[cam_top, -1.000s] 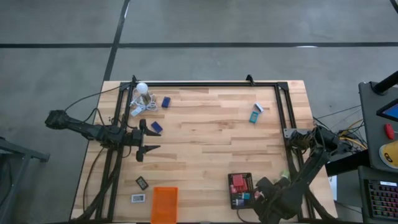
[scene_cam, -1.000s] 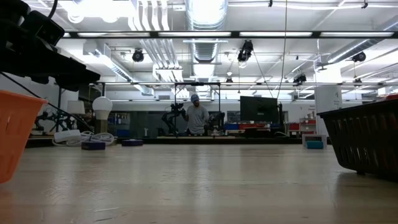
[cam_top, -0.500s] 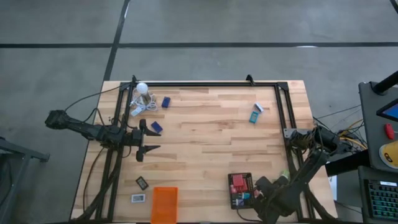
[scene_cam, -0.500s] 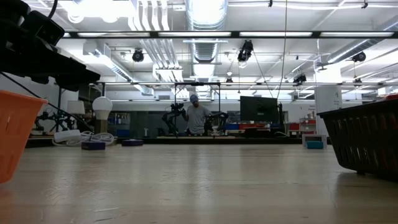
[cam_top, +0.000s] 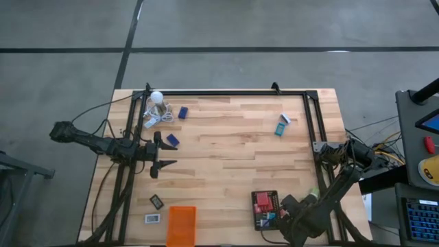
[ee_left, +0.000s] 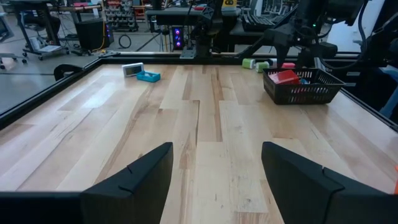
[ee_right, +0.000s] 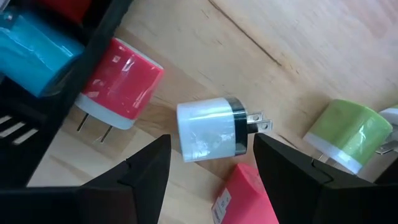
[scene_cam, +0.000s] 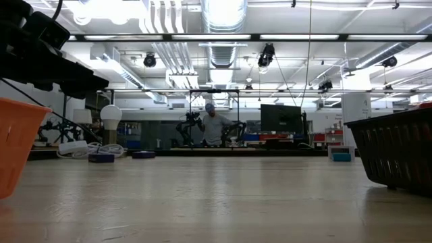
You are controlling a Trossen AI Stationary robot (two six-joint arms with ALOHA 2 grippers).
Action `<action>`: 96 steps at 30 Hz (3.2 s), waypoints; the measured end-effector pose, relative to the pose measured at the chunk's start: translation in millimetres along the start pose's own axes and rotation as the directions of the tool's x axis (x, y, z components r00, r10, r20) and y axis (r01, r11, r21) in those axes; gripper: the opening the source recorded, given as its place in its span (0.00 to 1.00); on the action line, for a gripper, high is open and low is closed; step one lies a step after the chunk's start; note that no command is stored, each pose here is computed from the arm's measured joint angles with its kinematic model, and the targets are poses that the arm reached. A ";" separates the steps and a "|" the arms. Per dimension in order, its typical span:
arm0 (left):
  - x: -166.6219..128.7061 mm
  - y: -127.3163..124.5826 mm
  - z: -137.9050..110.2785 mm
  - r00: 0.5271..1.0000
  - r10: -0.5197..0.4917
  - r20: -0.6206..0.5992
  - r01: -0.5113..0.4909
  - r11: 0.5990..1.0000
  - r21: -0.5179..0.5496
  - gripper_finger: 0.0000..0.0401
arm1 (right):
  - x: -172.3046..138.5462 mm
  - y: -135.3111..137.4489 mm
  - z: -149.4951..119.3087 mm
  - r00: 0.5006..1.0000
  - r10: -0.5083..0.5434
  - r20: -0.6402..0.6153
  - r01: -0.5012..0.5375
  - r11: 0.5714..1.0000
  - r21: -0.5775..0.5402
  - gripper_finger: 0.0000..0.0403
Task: Pick & Place Office items
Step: Put the left white charger adapter into the black bin
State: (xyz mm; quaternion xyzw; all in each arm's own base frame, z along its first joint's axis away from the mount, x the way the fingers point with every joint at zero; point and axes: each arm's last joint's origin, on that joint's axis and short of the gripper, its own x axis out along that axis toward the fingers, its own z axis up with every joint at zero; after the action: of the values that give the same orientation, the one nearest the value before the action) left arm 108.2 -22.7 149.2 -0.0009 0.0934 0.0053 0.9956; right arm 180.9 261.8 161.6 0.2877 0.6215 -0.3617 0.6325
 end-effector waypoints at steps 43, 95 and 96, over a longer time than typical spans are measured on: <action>0.0 0.0 0.0 1.000 0.000 0.000 0.000 1.000 0.000 0.63 | 18.0 -1.2 -0.3 0.998 0.049 -0.028 -0.049 0.999 0.006 0.39; 0.0 0.0 0.0 1.000 0.000 0.000 0.000 1.000 0.000 0.63 | -91.0 43.7 54.7 0.966 0.206 0.158 -0.219 0.973 0.072 0.39; 0.0 0.0 0.0 1.000 0.000 0.000 0.000 1.000 0.000 0.63 | -91.2 45.7 56.2 0.963 0.221 0.155 -0.235 0.969 0.076 0.39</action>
State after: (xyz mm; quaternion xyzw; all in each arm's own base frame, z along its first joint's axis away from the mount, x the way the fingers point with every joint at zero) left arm 108.2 -22.7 149.2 -0.0011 0.0934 0.0051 0.9956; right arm 253.8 251.3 251.8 0.3596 0.5188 -0.3353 0.6994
